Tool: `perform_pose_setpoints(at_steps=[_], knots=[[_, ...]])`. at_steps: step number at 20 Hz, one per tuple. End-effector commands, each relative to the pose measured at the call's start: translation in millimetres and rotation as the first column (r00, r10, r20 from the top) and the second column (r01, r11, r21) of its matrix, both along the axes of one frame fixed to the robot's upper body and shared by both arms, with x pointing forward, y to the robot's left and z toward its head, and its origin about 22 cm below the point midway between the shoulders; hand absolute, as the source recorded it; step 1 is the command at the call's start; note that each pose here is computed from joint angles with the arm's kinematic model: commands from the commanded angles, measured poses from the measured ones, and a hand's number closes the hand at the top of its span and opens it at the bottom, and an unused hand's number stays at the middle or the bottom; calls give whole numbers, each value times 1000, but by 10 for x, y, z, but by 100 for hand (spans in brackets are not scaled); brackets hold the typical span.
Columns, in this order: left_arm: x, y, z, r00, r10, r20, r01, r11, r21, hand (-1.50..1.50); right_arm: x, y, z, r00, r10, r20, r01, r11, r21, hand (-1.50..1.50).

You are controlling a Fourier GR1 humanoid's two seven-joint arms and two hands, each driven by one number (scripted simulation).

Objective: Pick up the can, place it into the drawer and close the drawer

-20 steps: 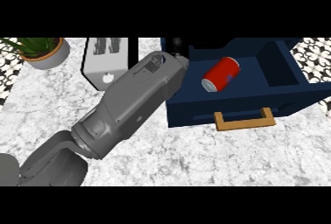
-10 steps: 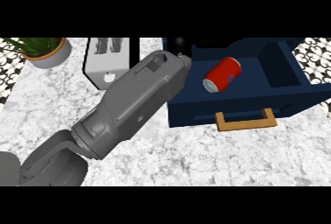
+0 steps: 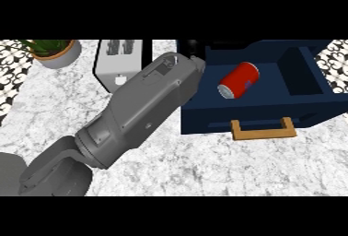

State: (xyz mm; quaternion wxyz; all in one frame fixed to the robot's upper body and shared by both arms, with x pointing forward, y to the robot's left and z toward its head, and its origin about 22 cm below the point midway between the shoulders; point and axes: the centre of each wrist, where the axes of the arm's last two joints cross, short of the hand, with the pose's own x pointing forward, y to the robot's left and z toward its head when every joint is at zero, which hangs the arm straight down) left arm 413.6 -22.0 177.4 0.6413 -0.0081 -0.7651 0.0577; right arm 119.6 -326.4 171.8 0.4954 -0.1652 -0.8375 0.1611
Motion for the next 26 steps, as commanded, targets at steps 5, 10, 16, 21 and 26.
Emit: perform_pose_setpoints(at_steps=[5,10,16,21,26], knots=[[22,-29,131,1000,-14,-11,13,999,-31,-150,415,453,47,999,-39,31,44,980,-196,-150],[31,-36,194,999,-11,-38,10,999,-36,-150,737,724,-48,998,-43,36,52,951,-305,-150],[89,162,81,998,4,-58,-5,1000,-7,-150,1337,914,-148,996,-60,62,82,893,-443,-150],[71,313,107,999,15,-46,-16,1000,-8,-150,1648,1187,-532,999,-46,19,49,825,-563,-150],[113,450,208,999,35,-38,-34,999,11,-150,1984,1304,-574,999,-36,23,42,726,-686,-150]])
